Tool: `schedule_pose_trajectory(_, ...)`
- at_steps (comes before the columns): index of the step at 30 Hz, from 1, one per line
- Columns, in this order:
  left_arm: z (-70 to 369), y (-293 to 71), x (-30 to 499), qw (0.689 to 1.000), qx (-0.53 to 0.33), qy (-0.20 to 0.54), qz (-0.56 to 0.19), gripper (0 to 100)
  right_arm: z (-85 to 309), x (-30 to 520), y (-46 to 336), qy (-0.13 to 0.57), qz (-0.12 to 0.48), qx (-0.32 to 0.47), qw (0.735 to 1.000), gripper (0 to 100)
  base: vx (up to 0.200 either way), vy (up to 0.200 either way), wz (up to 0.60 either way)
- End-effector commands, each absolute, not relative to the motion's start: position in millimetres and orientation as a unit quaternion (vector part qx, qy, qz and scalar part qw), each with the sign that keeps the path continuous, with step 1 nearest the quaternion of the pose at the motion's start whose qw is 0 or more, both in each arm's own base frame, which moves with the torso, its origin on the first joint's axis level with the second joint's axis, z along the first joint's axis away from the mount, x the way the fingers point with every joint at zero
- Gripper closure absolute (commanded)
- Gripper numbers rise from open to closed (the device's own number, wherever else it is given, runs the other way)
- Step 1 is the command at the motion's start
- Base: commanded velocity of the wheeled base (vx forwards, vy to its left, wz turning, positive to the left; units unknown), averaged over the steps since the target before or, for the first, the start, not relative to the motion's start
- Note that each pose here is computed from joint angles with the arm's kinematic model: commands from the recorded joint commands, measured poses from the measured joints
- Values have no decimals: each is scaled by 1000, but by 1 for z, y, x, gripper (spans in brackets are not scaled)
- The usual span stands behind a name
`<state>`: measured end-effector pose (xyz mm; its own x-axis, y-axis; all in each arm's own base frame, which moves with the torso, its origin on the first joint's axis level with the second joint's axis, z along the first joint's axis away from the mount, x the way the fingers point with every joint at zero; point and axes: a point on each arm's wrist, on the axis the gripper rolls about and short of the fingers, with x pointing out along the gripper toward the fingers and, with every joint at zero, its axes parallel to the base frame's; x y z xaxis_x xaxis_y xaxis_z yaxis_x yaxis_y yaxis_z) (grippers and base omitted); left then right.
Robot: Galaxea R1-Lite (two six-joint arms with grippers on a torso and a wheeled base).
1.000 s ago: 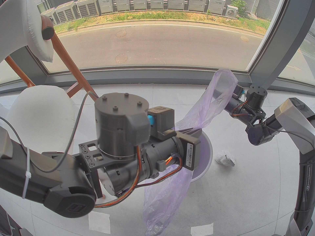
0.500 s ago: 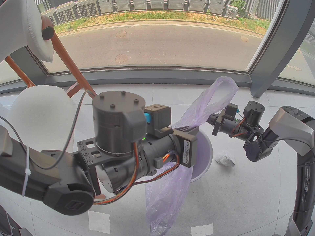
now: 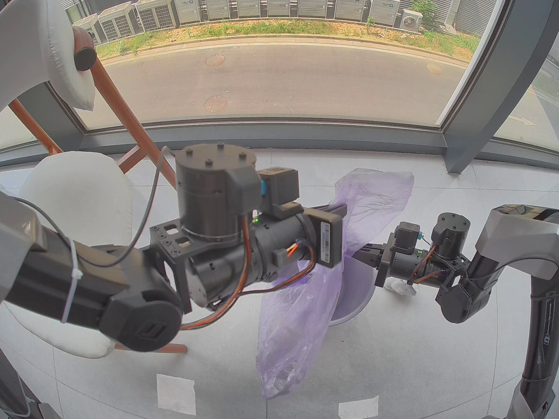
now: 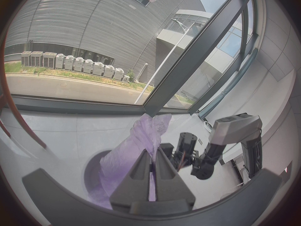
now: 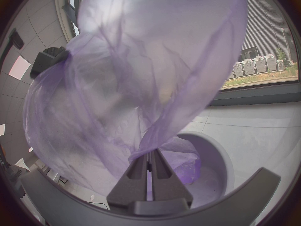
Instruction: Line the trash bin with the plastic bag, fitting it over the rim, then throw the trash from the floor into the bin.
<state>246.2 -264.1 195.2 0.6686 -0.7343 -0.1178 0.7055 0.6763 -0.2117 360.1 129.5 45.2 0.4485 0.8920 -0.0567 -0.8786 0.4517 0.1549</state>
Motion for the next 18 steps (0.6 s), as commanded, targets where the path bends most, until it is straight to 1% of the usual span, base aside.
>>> schedule_pose_trajectory(1,181,-289,280,910,-76,95,-397,100,42,342,124,79,521,51,848,100,0,0,0)
schedule_pose_trajectory(4,172,-300,293,911,-67,95,-396,100,34,334,114,95,511,45,853,100,0,0,0)
schedule_pose_trajectory(7,166,-298,302,915,-51,95,-388,100,30,332,99,93,495,23,864,100,0,0,0)
schedule_pose_trajectory(9,162,-294,307,919,-38,94,-382,100,39,335,85,76,473,13,877,100,0,0,0)
schedule_pose_trajectory(13,160,-289,314,925,-35,94,-366,100,58,331,59,61,441,12,895,100,0,0,0)
schedule_pose_trajectory(18,163,-289,320,934,-38,84,-345,100,72,310,51,70,433,24,899,100,0,0,0)
